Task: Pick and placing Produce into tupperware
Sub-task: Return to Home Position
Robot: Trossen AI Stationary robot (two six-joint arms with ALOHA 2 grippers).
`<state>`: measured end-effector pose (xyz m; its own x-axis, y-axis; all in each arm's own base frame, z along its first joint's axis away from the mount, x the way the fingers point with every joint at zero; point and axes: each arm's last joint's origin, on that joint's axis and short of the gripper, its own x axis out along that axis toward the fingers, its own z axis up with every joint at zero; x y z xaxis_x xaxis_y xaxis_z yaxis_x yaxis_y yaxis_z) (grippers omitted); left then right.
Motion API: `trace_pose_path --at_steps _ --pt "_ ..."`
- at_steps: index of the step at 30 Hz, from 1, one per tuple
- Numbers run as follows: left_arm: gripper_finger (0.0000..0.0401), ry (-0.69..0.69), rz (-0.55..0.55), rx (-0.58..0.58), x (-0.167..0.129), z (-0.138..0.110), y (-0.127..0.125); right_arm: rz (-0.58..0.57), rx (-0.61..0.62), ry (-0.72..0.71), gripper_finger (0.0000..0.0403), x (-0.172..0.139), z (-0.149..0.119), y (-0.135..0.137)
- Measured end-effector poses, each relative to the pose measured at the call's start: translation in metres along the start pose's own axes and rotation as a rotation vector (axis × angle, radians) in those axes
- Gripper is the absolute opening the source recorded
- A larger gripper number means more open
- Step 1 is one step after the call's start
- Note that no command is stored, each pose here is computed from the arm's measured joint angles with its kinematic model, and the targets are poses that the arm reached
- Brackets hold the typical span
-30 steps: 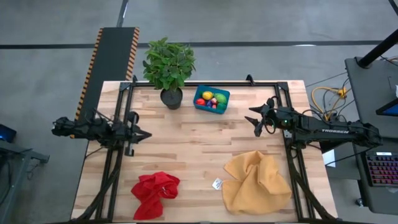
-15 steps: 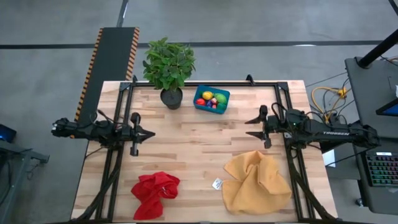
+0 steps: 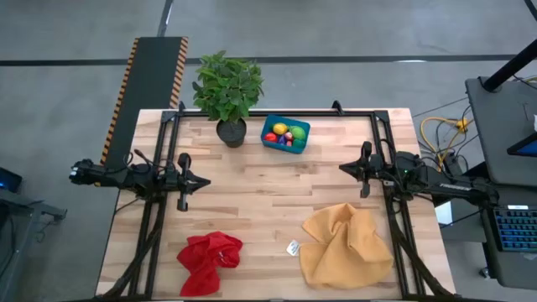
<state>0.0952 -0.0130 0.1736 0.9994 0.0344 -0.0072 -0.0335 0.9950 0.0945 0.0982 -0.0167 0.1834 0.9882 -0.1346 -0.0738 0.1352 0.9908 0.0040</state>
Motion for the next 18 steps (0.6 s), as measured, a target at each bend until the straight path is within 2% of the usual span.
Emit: trace_pose_path --at_steps 6,11,18 --pt "0.0000 0.004 -0.002 -0.021 0.000 -0.002 0.000 -0.002 -0.028 -0.010 0.0009 -0.001 -0.007 0.000" --pt "0.0000 -0.004 -0.010 -0.033 0.001 -0.002 0.000 0.004 0.011 -0.023 0.0009 0.002 -0.019 0.000" --pt "0.0000 0.007 -0.002 0.026 0.001 -0.003 0.000 0.014 -0.010 -0.036 0.0009 0.003 -0.020 0.000"
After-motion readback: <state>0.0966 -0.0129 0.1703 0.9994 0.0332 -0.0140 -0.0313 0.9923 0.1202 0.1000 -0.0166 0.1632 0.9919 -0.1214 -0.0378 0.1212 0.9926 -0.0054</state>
